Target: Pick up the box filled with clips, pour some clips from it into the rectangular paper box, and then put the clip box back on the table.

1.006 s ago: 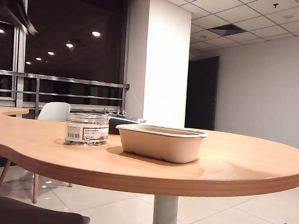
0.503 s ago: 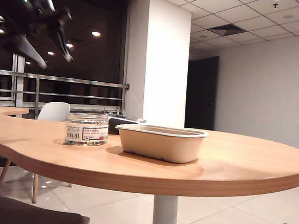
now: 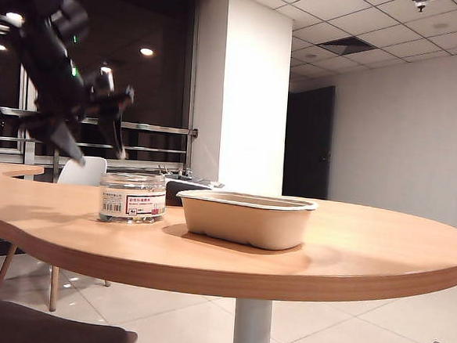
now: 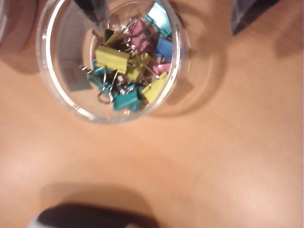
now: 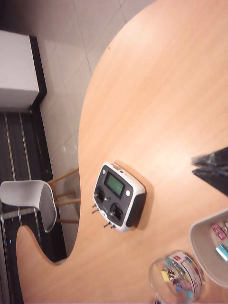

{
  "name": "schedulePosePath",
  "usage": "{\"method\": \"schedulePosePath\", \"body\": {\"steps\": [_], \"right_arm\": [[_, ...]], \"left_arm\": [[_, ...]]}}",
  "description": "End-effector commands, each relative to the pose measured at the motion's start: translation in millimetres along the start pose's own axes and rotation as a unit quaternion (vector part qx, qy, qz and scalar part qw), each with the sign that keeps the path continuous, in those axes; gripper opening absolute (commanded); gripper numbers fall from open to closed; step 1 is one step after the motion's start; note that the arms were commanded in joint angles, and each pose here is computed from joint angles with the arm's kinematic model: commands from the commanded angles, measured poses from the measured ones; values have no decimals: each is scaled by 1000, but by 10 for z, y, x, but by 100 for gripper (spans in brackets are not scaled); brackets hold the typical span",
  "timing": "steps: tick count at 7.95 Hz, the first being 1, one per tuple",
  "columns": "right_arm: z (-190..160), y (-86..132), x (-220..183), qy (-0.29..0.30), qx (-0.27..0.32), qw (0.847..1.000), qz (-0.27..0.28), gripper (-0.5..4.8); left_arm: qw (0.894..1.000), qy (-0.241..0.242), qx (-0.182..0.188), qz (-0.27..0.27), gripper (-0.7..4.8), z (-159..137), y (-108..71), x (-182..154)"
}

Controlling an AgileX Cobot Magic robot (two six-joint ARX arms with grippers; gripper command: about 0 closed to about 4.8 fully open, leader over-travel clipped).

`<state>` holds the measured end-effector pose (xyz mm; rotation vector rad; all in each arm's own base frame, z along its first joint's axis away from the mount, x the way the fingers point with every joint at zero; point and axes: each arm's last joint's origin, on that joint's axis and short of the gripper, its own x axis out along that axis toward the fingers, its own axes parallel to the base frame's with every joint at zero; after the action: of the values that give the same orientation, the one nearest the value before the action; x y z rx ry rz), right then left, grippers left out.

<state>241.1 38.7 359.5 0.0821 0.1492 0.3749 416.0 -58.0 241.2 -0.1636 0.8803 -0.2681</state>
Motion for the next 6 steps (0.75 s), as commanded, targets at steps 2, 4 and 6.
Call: {"method": "schedulePosePath", "body": {"steps": [2,4,6], "right_arm": [[36,14,-17,-7,0,1000,11,-1],[36,14,-17,-7,0,1000,11,-1],[37,14,-17,-7,0,1000,11,-1]], "left_arm": [[1000,30,5,3,341,-120,73,362],[1000,30,4,2,247,-145,99,463],[1000,29,5,2,209,-142,99,464]]}}
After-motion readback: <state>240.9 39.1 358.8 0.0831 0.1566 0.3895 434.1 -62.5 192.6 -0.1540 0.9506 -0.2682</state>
